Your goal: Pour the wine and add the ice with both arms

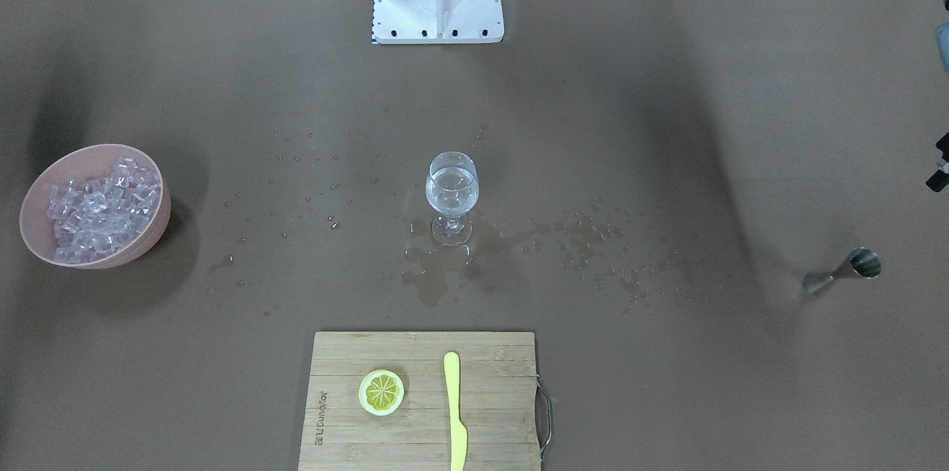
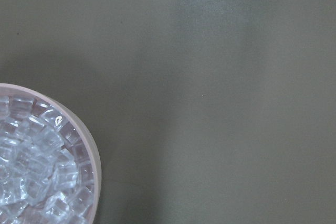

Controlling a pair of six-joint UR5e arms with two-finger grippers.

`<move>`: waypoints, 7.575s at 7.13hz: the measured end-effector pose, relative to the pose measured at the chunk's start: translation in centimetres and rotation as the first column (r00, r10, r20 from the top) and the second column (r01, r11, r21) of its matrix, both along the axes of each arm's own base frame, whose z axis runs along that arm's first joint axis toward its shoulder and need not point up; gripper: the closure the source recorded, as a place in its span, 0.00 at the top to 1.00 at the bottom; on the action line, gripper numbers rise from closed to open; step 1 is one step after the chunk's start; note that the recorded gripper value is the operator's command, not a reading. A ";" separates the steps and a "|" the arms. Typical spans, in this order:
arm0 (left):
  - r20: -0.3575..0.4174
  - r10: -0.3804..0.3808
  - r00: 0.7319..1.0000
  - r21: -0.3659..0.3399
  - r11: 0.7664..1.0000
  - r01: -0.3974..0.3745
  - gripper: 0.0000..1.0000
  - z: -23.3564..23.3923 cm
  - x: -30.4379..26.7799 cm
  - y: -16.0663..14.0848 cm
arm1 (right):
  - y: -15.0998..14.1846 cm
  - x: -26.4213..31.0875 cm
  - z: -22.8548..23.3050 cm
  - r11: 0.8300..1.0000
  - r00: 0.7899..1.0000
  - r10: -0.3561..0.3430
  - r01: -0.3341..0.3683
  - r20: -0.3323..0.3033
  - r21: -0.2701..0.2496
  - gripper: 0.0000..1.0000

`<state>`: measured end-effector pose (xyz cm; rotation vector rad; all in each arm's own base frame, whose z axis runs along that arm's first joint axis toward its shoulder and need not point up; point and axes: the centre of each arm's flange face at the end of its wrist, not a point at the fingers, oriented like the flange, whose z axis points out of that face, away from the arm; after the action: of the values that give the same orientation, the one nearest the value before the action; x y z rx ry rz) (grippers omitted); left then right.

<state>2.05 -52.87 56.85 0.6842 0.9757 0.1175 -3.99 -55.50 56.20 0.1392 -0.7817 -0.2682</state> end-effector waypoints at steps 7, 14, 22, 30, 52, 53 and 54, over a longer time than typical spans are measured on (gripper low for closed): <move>0.014 -0.165 0.986 0.090 0.982 0.163 0.93 2.8 6.9 1.8 | 0.1 -0.3 0.0 1.000 1.000 -0.006 0.006 0.004 -0.001 1.00; 0.081 -0.262 0.962 0.178 0.953 0.244 0.85 3.4 14.6 2.7 | 0.1 -1.1 -0.2 1.000 1.000 -0.020 0.020 0.004 0.003 1.00; -0.028 -0.466 0.884 0.088 0.880 0.467 0.95 6.7 18.3 1.9 | 0.0 -1.3 -0.2 1.000 1.000 -0.023 0.023 0.004 0.004 1.00; 0.012 -0.480 0.877 0.101 0.874 0.476 0.96 7.6 23.4 0.6 | 0.0 -1.2 -0.8 1.000 1.000 -0.022 0.022 0.006 0.015 1.00; 0.007 -0.533 0.846 0.074 0.844 0.532 0.00 6.8 23.0 -0.6 | 1.2 -0.9 -3.7 0.997 1.000 -0.022 0.021 0.020 0.073 1.00; -0.021 -0.526 0.850 0.106 0.845 0.525 0.00 4.7 23.0 -0.7 | 1.1 -0.9 -3.8 0.997 1.000 -0.022 0.021 0.020 0.074 1.00; -0.058 -0.518 0.853 0.138 0.842 0.521 0.00 2.2 23.2 -0.9 | 1.1 -0.9 -3.8 0.997 1.000 -0.022 0.021 0.020 0.074 1.00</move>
<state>25.22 -53.75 59.04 1.0709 0.7718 -0.3011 -4.93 -54.37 52.40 0.2039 -0.7949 -0.3169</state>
